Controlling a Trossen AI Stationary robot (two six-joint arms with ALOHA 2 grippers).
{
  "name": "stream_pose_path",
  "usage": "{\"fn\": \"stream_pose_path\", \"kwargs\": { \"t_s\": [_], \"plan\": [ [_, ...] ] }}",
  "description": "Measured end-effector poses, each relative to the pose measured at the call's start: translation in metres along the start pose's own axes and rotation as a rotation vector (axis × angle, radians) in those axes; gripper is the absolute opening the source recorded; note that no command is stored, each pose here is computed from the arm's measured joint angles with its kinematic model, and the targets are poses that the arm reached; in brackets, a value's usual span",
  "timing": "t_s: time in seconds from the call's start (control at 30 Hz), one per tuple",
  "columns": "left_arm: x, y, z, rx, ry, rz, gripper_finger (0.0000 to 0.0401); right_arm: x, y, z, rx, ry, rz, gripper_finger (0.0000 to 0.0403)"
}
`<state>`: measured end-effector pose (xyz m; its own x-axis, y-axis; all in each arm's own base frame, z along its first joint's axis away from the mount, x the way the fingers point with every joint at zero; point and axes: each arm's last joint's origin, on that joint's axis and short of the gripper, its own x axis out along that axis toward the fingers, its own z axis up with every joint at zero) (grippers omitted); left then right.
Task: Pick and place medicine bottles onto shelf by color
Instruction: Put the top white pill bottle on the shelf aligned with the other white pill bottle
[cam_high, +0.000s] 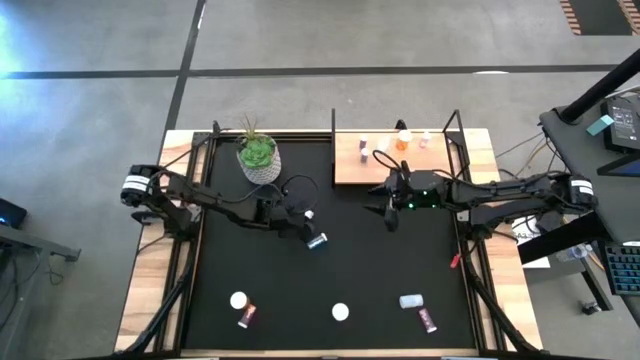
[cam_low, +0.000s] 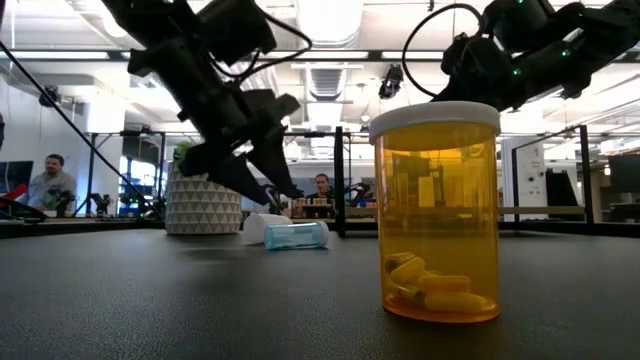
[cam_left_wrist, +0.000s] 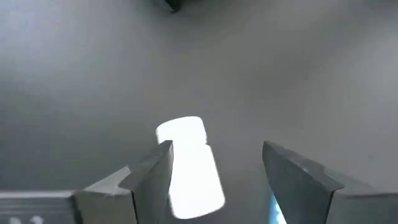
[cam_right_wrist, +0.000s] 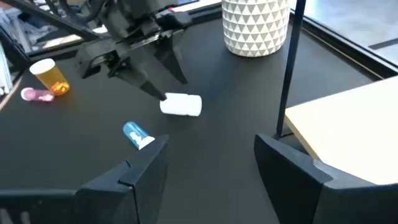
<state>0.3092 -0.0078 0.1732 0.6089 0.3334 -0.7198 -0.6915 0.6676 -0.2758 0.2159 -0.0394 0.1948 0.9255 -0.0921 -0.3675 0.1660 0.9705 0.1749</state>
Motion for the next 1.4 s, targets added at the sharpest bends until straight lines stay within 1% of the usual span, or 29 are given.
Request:
{"fn": "stream_pose_path", "kwargs": {
  "t_s": [0.17,0.27,0.47,0.6,0.73,0.83,1.0,1.1,1.2,1.3,1.4],
  "plan": [
    [0.006,0.002,0.001,-0.006,0.003,0.017,0.0231,0.001,0.0,-0.001,-0.017,0.005,-0.001,0.0224],
    [0.012,0.003,-0.004,-0.021,0.02,0.035,0.0231,0.002,0.0,-0.002,-0.019,0.013,-0.003,0.0224],
    [0.025,0.004,-0.013,-0.004,0.06,0.061,0.0231,0.003,-0.001,-0.003,-0.027,0.021,-0.008,0.0224],
    [0.031,0.006,-0.02,-0.015,0.115,0.064,0.0231,0.003,-0.001,-0.003,-0.027,0.022,-0.009,0.0224],
    [0.032,0.006,-0.021,-0.011,0.121,0.063,0.0229,0.003,-0.001,-0.003,-0.026,0.021,-0.009,0.0224],
    [0.032,0.006,-0.021,-0.011,0.122,0.063,0.0211,0.003,-0.001,-0.003,-0.023,0.021,-0.01,0.0224],
    [0.031,0.005,-0.021,-0.011,0.126,0.05,0.0151,0.003,-0.001,-0.003,-0.024,0.021,-0.011,0.0224],
    [0.031,0.003,-0.019,-0.013,0.119,0.029,0.0124,0.003,-0.001,-0.003,-0.032,0.017,-0.01,0.0224],
    [0.029,-0.002,-0.014,-0.001,0.097,0.003,0.0122,0.003,-0.001,-0.001,-0.061,-0.004,-0.008,0.0224],
    [0.024,-0.015,0.001,0.037,0.002,-0.099,0.0136,0.001,0.0,0.004,-0.073,-0.044,-0.002,0.0224],
    [0.014,-0.032,0.02,0.102,-0.15,-0.231,0.0147,-0.001,0.001,0.009,-0.11,-0.098,0.004,0.0224]
  ]
}}
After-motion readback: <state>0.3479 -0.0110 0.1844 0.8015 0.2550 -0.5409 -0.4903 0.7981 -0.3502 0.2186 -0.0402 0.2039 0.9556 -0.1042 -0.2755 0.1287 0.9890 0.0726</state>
